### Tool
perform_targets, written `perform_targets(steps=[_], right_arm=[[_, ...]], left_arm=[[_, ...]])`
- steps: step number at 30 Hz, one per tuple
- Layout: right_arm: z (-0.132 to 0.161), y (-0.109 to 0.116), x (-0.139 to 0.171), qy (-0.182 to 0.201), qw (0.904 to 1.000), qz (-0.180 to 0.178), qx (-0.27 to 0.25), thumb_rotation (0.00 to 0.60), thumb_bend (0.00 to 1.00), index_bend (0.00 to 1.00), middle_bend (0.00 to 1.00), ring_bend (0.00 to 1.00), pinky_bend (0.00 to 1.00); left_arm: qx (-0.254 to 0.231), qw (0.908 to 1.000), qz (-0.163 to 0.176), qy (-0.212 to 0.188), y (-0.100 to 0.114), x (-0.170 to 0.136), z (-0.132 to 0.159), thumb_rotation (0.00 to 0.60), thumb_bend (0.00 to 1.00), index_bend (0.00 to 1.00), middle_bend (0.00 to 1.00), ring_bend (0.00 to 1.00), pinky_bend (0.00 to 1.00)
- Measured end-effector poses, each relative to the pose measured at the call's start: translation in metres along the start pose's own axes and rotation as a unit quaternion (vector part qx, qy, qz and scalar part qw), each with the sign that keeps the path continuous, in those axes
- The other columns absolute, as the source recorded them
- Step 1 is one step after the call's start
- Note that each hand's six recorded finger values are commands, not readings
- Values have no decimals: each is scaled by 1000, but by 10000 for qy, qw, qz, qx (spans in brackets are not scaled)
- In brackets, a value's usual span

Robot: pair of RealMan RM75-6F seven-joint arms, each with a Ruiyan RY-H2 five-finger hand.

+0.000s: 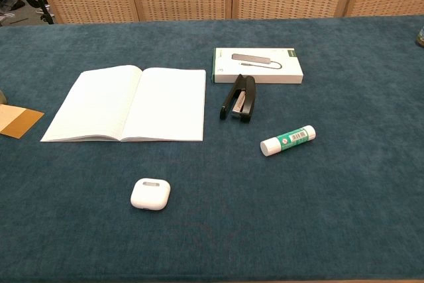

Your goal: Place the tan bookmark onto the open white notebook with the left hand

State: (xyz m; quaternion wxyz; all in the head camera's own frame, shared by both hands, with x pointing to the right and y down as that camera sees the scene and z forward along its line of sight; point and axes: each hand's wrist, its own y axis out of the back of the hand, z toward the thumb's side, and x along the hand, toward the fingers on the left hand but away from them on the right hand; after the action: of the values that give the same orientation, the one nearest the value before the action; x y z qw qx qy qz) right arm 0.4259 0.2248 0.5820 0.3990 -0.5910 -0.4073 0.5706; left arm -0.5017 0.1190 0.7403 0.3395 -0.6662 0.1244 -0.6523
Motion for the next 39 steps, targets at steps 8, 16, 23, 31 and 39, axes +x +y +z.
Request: perform_targets(steps=[8,16,23,31,39], right_arm=[[0,0,0,0,10000,-3,-5,600,131,382,63,0,0],[0,0,0,0,10000,-12,-10,600,131,382,63,0,0],[0,0,0,5,10000,-6,-17,600,131,382,63,0,0],[0,2,0,4,10000,-32,-37,600,131,382,63,0,0],[1,2,0,7,10000,-48,-54,600,131,382,63,0,0]], left_arm=[[-49,9999,103,17,6,0,-1,600,377,352,199,88,58],[-69,9996,248,71,15,1,-5,600,387,352,200,88,58],[-9,9984,553,122,28,3,-5,600,390,352,200,88,58],[250,9919,1241,4,56,5,4,600,390,352,200,88,58],[430,9807,1883,-301,79,7,25,600,388,351,199,88,58]])
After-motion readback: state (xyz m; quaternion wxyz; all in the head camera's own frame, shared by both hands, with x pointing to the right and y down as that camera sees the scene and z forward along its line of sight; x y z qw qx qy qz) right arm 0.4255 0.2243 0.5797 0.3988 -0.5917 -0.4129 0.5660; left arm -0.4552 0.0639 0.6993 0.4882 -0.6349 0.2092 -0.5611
